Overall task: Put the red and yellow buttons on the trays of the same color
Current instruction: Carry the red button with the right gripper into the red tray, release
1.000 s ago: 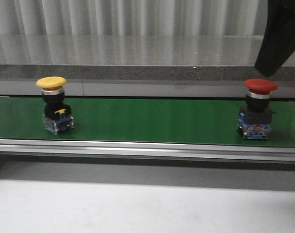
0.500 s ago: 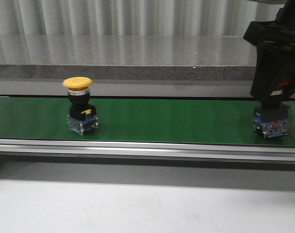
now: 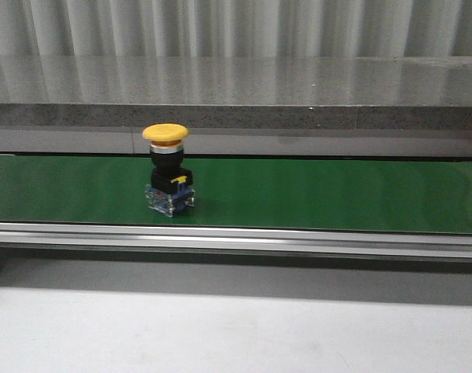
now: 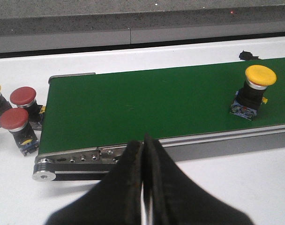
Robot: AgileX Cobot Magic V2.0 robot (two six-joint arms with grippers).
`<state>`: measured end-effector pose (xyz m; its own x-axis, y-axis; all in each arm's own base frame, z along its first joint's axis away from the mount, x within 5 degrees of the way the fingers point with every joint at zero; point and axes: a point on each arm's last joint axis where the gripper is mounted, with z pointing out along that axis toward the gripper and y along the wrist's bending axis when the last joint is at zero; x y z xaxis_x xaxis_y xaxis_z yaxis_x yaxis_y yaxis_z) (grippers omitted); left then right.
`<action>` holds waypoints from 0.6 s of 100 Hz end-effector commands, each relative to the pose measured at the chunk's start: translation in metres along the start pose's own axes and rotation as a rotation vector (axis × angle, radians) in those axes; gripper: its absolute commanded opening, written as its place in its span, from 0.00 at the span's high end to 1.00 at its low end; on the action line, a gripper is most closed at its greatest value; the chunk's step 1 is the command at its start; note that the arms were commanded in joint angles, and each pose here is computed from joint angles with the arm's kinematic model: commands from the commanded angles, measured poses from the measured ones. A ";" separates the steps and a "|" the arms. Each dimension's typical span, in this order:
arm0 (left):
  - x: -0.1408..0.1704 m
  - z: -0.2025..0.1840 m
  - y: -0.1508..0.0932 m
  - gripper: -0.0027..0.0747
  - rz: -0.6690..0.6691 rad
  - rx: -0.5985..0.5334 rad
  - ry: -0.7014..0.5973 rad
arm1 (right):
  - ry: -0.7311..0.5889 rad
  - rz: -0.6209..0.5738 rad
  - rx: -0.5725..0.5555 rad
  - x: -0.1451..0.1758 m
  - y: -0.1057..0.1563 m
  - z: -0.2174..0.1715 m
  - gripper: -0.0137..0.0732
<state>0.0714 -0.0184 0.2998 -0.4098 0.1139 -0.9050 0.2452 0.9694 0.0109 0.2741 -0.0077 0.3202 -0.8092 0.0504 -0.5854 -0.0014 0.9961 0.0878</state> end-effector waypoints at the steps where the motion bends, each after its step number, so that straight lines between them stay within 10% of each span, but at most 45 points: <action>1: -0.014 -0.004 0.000 0.99 -0.001 0.002 -0.100 | -0.159 0.119 0.083 -0.014 -0.030 -0.026 0.59; 33: -0.014 -0.004 0.000 0.99 -0.001 0.002 -0.100 | -0.340 0.484 0.336 -0.008 -0.131 -0.053 0.59; 60: -0.014 -0.004 0.000 0.99 -0.001 0.002 -0.100 | -0.319 0.533 0.363 -0.011 -0.165 -0.007 0.59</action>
<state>0.0714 -0.0184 0.2998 -0.4098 0.1139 -0.9050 0.2452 0.9694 0.0109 0.2689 -0.1639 0.3048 -0.5237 0.5316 -0.6657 0.5881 0.7910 0.1690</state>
